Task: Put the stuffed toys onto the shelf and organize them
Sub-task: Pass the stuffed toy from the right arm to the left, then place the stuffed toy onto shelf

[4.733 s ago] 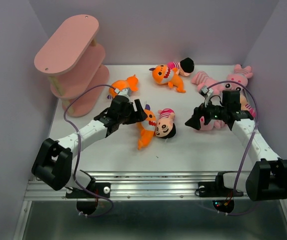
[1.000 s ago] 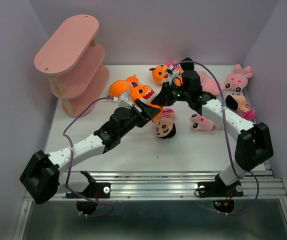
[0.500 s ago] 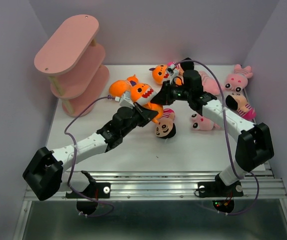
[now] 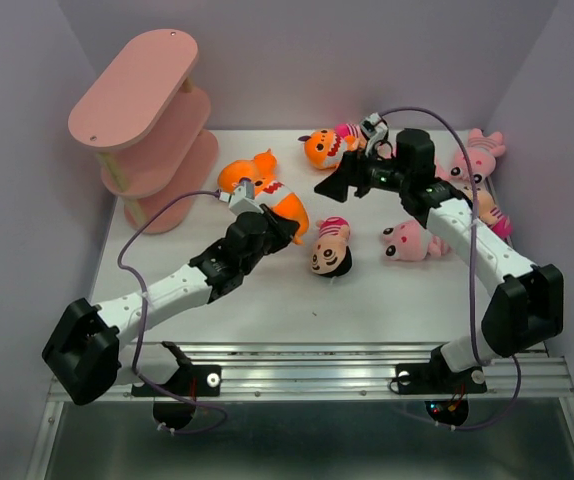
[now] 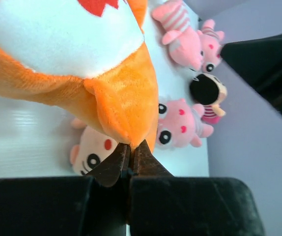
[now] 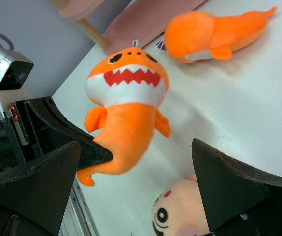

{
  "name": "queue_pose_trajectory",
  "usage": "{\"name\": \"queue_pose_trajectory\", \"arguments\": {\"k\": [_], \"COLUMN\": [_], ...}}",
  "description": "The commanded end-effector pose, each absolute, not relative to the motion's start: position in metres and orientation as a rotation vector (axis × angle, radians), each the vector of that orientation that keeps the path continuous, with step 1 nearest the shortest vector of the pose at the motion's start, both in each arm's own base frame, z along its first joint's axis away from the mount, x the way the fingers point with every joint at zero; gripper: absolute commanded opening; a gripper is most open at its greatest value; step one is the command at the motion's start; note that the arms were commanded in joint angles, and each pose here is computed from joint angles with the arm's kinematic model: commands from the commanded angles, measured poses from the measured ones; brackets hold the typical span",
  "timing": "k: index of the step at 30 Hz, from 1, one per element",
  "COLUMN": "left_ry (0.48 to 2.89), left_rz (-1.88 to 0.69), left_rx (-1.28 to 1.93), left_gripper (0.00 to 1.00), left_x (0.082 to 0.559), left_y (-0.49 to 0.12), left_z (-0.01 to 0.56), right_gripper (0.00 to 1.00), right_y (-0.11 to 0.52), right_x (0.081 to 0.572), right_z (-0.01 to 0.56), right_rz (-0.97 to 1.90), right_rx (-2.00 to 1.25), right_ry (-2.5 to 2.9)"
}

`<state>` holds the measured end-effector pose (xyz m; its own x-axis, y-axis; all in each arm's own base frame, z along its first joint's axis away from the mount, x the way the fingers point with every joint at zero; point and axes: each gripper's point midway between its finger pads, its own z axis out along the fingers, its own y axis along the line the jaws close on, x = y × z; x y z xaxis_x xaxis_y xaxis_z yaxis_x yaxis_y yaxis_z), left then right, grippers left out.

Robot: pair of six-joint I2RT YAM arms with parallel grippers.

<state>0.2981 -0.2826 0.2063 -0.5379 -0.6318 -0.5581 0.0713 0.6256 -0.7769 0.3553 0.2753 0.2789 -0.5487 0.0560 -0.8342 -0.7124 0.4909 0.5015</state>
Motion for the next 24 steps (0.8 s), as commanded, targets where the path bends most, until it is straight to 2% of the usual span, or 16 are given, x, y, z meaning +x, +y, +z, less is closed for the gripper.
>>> {"name": "queue_pose_trajectory", "arguments": {"k": [1,13,24], "left_ry": [1.862,1.819,1.923], "left_rz": [-0.805,-0.469,-0.254], "left_rx": [-0.45,-0.46,-0.482], "left_gripper": [0.0,0.0,0.0], "left_x": [0.319,0.402,0.472], "left_y": [-0.255,-0.215,-0.19], "left_z": [0.233,0.253,0.219], "right_gripper": [1.0,1.0,1.0], "right_y": [0.243,0.215,0.201], "right_x": [0.36,0.336,0.332], "right_z": [0.324,0.281,0.263], "right_rz": [1.098,1.088,1.079], "right_rx": [-0.592,-0.653,-0.635], "right_ry": [1.742,1.772,1.798]}}
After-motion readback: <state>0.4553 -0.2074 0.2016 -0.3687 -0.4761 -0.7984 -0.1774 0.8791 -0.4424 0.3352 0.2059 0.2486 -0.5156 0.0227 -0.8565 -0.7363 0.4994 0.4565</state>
